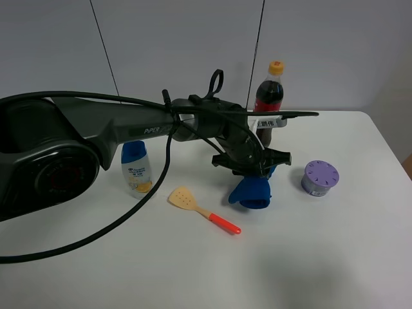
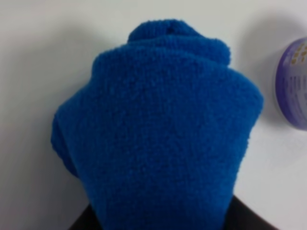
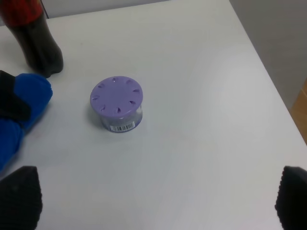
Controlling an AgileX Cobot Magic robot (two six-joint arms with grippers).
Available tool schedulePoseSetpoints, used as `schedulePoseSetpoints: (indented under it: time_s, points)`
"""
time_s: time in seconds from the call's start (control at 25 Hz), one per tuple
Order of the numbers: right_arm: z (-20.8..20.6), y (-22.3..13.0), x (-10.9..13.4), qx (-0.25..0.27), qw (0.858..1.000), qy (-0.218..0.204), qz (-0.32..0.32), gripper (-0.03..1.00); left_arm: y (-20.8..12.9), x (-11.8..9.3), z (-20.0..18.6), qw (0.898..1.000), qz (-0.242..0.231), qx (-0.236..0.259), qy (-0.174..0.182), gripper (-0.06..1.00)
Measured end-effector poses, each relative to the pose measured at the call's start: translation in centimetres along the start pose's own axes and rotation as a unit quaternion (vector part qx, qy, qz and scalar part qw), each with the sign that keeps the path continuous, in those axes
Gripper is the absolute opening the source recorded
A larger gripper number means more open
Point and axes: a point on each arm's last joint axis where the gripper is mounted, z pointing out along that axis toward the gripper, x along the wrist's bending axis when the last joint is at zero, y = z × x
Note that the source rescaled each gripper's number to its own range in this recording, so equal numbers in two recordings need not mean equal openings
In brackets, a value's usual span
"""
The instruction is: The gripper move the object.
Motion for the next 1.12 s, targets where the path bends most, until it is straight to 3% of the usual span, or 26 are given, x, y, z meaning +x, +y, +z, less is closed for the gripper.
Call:
schedulePoseSetpoints:
  time_s: [0.08, 0.12, 0.28, 0.36, 0.64, 0.8, 0.96, 1.12]
  points:
    - [0.0, 0.0, 0.0, 0.000, 1.000, 0.000, 0.000, 1.00, -0.2, 0.0, 0.0, 1.000, 0.000, 0.008, -0.001, 0.01]
    - [0.0, 0.0, 0.0, 0.000, 1.000, 0.000, 0.000, 1.00, -0.3, 0.0, 0.0, 1.000, 0.002, 0.014, -0.001, 0.08]
    - [0.0, 0.0, 0.0, 0.000, 1.000, 0.000, 0.000, 1.00, -0.6, -0.1, 0.0, 0.999, -0.006, 0.034, -0.003, 0.80]
    - [0.0, 0.0, 0.0, 0.000, 1.000, 0.000, 0.000, 1.00, -0.7, 0.0, 0.0, 0.999, -0.008, 0.039, -0.002, 0.94]
    - [0.0, 0.0, 0.0, 0.000, 1.000, 0.000, 0.000, 1.00, -0.2, -0.9, -2.4, 0.999, 0.007, 0.041, -0.001, 0.99]
    - [0.0, 0.0, 0.0, 0.000, 1.000, 0.000, 0.000, 1.00, 0.9, -3.4, -9.3, 0.995, 0.094, 0.016, -0.001, 0.99]
    - [0.0, 0.0, 0.0, 0.000, 1.000, 0.000, 0.000, 1.00, 2.3, -5.1, -18.1, 0.977, 0.208, -0.054, -0.001, 0.99]
    - [0.0, 0.0, 0.0, 0.000, 1.000, 0.000, 0.000, 1.00, 5.2, -2.9, -25.0, 0.956, 0.252, -0.149, 0.025, 0.99]
